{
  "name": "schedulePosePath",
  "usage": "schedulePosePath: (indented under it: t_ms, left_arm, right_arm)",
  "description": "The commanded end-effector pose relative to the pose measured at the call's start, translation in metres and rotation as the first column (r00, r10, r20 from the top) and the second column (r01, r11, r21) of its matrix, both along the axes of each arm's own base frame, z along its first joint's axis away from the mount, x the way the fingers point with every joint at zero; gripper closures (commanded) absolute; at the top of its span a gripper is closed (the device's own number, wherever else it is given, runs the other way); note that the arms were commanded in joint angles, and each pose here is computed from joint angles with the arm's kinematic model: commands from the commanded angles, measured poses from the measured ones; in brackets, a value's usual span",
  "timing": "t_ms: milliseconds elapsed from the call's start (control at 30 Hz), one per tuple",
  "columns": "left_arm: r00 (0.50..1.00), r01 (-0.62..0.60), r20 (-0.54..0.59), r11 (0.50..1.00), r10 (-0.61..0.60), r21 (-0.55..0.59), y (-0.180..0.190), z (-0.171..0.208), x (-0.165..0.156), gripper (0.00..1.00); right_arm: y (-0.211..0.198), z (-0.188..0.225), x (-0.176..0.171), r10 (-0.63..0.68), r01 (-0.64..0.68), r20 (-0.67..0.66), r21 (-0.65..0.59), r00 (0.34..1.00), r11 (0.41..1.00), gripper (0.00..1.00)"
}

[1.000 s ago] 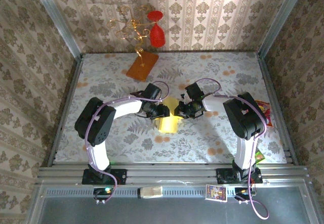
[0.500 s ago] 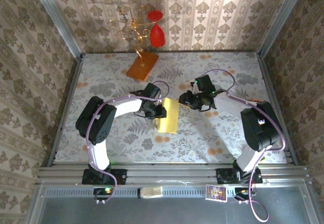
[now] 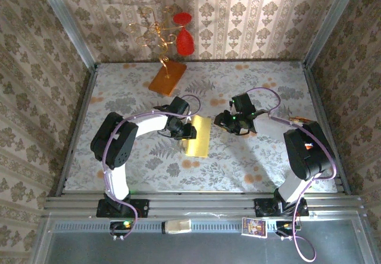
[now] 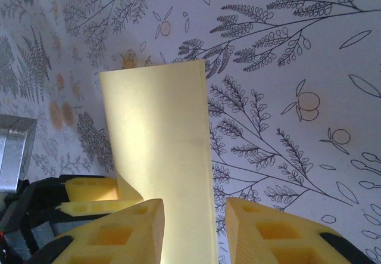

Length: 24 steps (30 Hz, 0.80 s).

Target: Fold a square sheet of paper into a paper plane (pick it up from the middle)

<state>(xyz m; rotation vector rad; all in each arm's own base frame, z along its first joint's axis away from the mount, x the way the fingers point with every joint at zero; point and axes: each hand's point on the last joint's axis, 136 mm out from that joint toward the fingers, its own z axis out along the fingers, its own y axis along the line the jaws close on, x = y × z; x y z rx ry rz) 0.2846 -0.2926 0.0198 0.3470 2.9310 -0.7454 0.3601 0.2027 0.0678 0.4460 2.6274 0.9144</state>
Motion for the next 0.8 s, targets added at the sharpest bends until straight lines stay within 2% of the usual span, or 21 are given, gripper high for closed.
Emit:
schedulePosePath:
  t_ms: [0,767]
  left_arm:
    - [0.994,0.052,-0.1,0.994,-0.043,0.095,0.012,-0.048,-0.026,0.66]
    - [0.989,0.076,-0.134,0.987,-0.057,0.139,0.014,-0.065,-0.033,0.66]
  right_arm:
    - [-0.001,-0.004,0.002,-0.03,0.03,-0.002,0.004,1.0,1.0,0.65]
    - [0.003,-0.017,-0.003,-0.033,0.034,-0.036,0.028,0.999,0.999,0.65]
